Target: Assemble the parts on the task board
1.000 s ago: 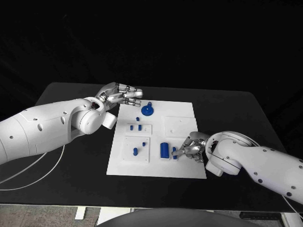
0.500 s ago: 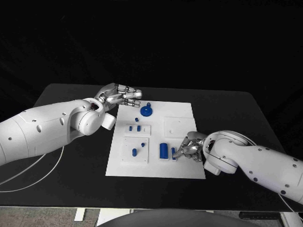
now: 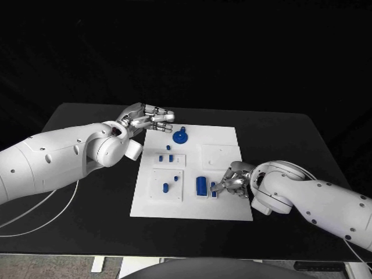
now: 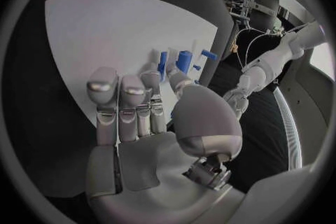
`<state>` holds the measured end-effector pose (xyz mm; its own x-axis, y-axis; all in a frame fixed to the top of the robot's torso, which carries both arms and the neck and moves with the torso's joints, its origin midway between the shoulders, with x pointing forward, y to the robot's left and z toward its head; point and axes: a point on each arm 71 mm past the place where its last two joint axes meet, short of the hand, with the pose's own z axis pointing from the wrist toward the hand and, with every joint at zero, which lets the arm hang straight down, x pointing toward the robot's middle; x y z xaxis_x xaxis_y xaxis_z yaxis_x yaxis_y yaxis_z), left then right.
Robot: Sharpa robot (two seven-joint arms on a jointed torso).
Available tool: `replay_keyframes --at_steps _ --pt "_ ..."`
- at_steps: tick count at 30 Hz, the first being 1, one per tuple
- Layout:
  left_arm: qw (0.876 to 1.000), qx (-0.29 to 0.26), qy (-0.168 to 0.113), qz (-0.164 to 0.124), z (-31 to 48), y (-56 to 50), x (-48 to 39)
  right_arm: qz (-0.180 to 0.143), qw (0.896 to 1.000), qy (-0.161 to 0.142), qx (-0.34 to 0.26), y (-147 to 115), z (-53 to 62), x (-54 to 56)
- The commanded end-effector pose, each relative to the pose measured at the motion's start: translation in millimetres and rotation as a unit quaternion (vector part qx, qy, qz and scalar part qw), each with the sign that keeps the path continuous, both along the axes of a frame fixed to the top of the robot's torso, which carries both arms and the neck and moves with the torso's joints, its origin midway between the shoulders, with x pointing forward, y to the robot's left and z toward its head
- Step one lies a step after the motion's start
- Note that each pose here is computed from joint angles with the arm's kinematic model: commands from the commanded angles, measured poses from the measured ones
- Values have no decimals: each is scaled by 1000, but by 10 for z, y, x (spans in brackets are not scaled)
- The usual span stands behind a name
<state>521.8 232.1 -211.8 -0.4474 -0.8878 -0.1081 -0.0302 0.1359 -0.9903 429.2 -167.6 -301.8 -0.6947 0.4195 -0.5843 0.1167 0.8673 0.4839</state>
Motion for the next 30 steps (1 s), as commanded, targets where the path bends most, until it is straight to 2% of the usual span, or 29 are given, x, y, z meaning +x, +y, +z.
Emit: replay_keyframes --at_steps 1,7,10,13,19,22,25,30 --pt "1000 -3 -11 2 17 -5 4 -1 1000 6 11 -59 -28 -15" --pt "999 -6 -27 22 34 30 33 -11 998 -15 53 -144 82 69" --pt "999 -6 -35 37 40 54 55 -28 994 -45 98 -215 199 193" --pt "998 -10 -39 51 40 70 81 -53 982 -79 162 -320 333 379" --pt "997 -14 -40 68 25 84 149 -136 940 -135 282 -609 536 760" --pt "996 -16 -39 76 13 90 192 -174 911 -157 341 -731 595 914" --pt "996 -17 -36 84 2 103 224 -195 886 -177 383 -811 627 1021" --pt "995 -18 -32 90 -15 109 265 -208 857 -208 422 -891 676 1148"
